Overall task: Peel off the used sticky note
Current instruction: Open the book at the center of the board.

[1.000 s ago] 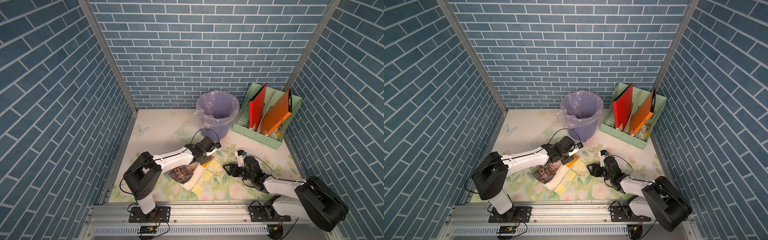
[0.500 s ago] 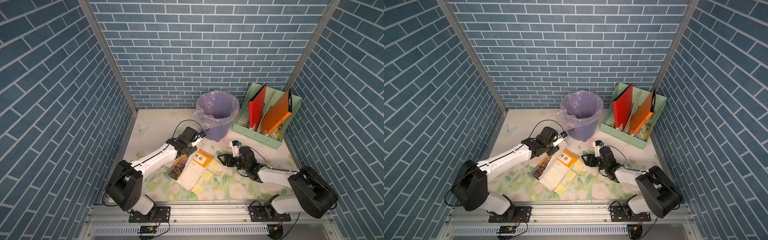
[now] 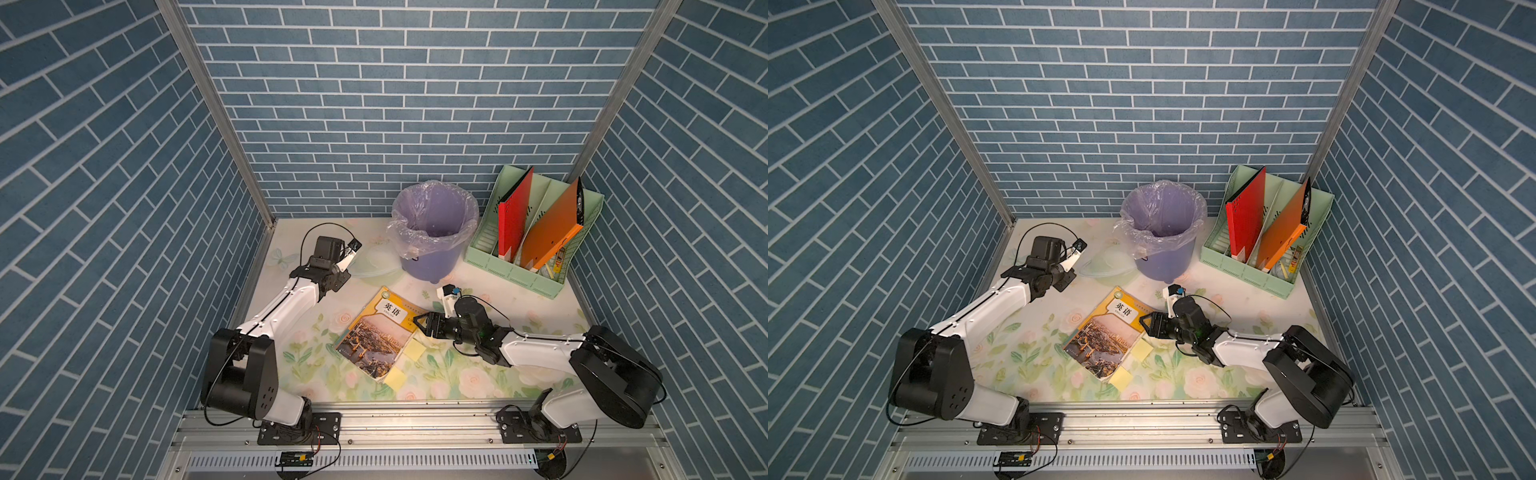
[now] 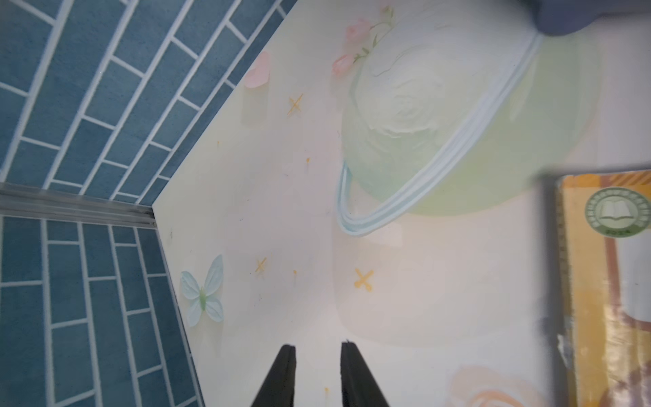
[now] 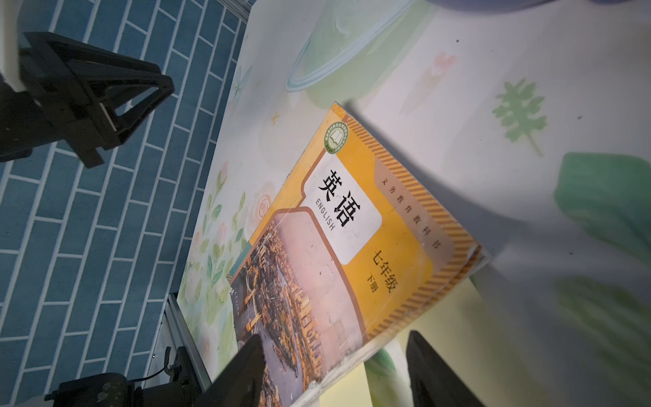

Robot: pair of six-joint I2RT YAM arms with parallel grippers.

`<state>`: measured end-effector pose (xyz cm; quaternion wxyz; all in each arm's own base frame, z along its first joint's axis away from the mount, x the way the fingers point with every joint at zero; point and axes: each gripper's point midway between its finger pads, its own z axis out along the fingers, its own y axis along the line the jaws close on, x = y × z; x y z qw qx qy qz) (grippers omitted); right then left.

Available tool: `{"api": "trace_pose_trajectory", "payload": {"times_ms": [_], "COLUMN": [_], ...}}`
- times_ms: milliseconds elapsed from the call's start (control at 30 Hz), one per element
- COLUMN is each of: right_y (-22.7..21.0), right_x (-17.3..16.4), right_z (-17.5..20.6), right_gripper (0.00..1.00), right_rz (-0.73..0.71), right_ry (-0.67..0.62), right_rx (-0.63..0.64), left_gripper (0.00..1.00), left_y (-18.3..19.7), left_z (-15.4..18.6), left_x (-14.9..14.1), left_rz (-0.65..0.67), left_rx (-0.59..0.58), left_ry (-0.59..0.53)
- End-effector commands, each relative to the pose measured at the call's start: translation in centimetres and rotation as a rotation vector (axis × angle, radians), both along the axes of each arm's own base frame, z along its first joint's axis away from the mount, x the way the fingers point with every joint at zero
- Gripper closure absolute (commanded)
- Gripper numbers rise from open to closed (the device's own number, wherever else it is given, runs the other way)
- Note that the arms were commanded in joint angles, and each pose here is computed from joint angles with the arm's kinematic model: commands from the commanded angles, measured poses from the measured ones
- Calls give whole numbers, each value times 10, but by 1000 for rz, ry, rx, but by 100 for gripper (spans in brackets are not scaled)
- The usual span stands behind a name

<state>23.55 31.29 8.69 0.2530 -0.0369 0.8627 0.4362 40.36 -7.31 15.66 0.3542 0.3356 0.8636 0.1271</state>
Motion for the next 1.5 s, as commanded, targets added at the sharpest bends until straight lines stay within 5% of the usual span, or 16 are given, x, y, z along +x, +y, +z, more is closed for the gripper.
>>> {"api": "trace_pose_trajectory", "payload": {"times_ms": [0,133,567,1467], "right_y": [4,18,27,57], "right_x": [5,-1,-5,2], "right_z": [5,0,-27,8], "right_gripper": [35,35,36,39], "right_rz": [-93,-86,-109,-50], "right_ry": [67,108,185,120], "right_rx": [87,84,65,175], "left_gripper": [53,47,53,55], "left_y": [-31,-32,5,-26], "left_z": [2,-26,-99,-126], "left_x": [-28,-50,-62,-85], "left_rz": [-98,-99,18,-53], "left_rx": [-182,-211,-60,-111], "left_ry": [109,167,223,291]}}
